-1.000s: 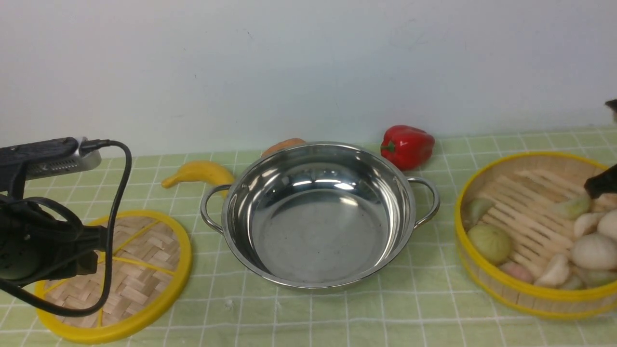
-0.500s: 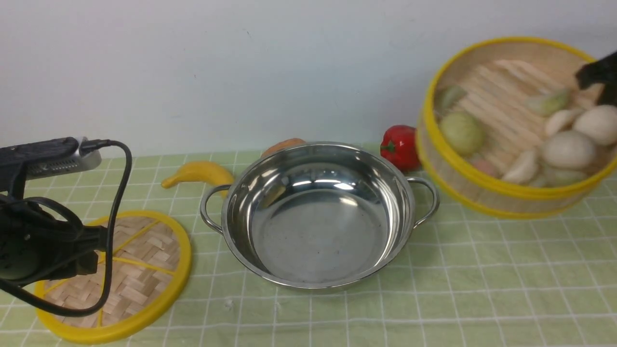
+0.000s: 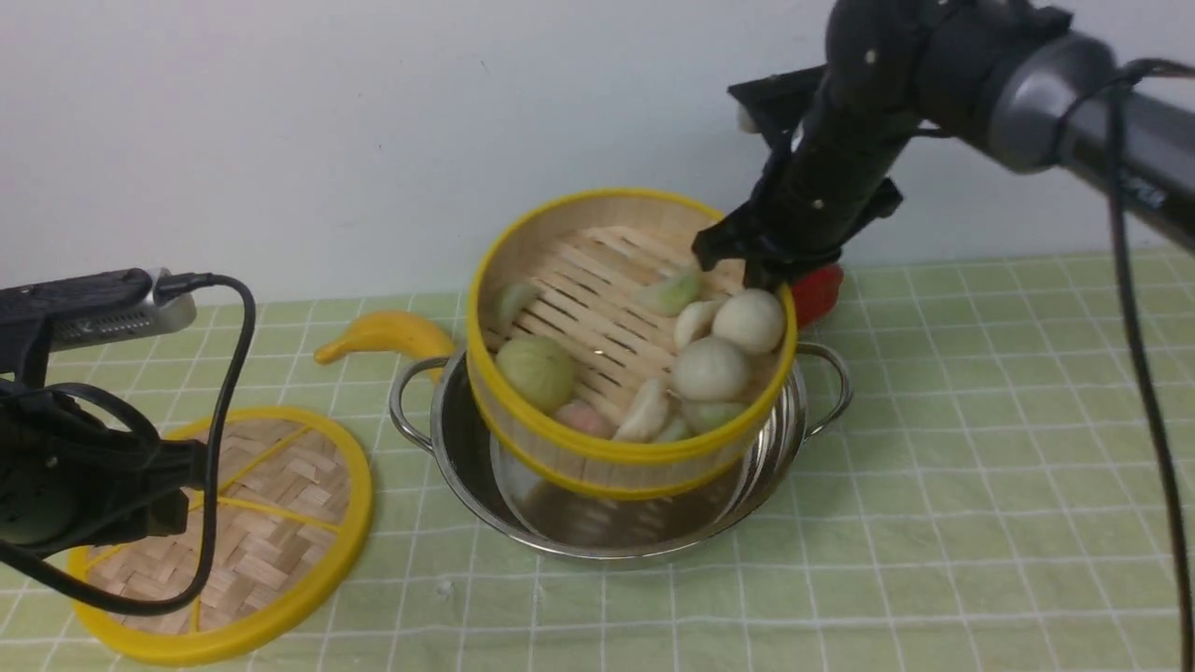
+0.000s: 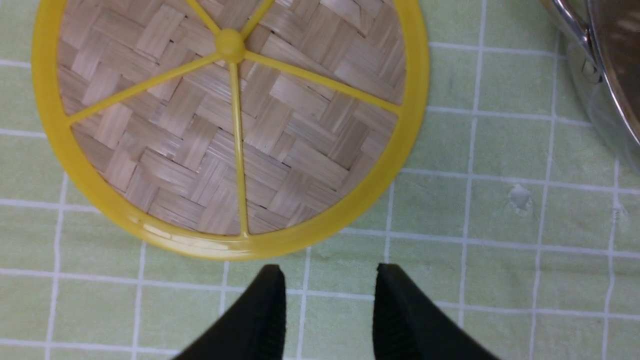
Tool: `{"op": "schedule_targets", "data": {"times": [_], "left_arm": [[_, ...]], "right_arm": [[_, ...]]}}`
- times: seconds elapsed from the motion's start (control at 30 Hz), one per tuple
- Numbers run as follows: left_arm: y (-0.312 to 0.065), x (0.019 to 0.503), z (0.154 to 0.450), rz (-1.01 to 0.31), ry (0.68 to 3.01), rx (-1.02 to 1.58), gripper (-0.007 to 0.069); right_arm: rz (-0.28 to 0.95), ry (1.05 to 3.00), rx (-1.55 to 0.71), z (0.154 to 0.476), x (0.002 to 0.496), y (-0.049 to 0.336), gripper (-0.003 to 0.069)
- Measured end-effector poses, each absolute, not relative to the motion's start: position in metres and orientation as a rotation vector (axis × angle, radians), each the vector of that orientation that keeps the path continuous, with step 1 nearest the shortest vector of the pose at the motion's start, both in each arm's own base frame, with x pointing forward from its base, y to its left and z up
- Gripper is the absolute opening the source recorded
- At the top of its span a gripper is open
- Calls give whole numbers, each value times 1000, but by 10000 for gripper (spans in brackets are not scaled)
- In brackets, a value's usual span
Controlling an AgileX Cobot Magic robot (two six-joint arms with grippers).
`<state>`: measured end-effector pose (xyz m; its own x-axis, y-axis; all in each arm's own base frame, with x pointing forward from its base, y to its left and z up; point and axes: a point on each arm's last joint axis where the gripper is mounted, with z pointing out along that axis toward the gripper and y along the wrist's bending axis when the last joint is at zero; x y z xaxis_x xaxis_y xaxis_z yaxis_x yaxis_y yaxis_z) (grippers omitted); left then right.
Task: Place the steamer in the pot on the green tablecloth, and put the lid on the steamer.
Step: 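Place the bamboo steamer basket of food into the steel pot with the right gripper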
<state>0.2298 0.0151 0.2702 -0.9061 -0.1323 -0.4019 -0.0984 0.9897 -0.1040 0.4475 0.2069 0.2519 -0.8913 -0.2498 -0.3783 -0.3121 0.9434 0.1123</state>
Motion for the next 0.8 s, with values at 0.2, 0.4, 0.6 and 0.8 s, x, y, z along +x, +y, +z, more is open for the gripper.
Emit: {"op": "schedule_targets", "data": {"times": [0.2, 0.4, 0.6, 0.8], "left_arm": [[15, 229, 270, -115, 2726, -164, 243], [15, 229, 270, -116, 2728, -164, 243], [15, 229, 270, -116, 2728, -164, 243], [15, 229, 270, -116, 2728, -164, 243]], "right_arm": [[242, 2748, -430, 228, 455, 227, 53], [210, 2799, -445, 201, 458, 232, 53], [122, 2795, -462, 194, 462, 227, 53], [122, 2809, -462, 187, 462, 228, 53]]}}
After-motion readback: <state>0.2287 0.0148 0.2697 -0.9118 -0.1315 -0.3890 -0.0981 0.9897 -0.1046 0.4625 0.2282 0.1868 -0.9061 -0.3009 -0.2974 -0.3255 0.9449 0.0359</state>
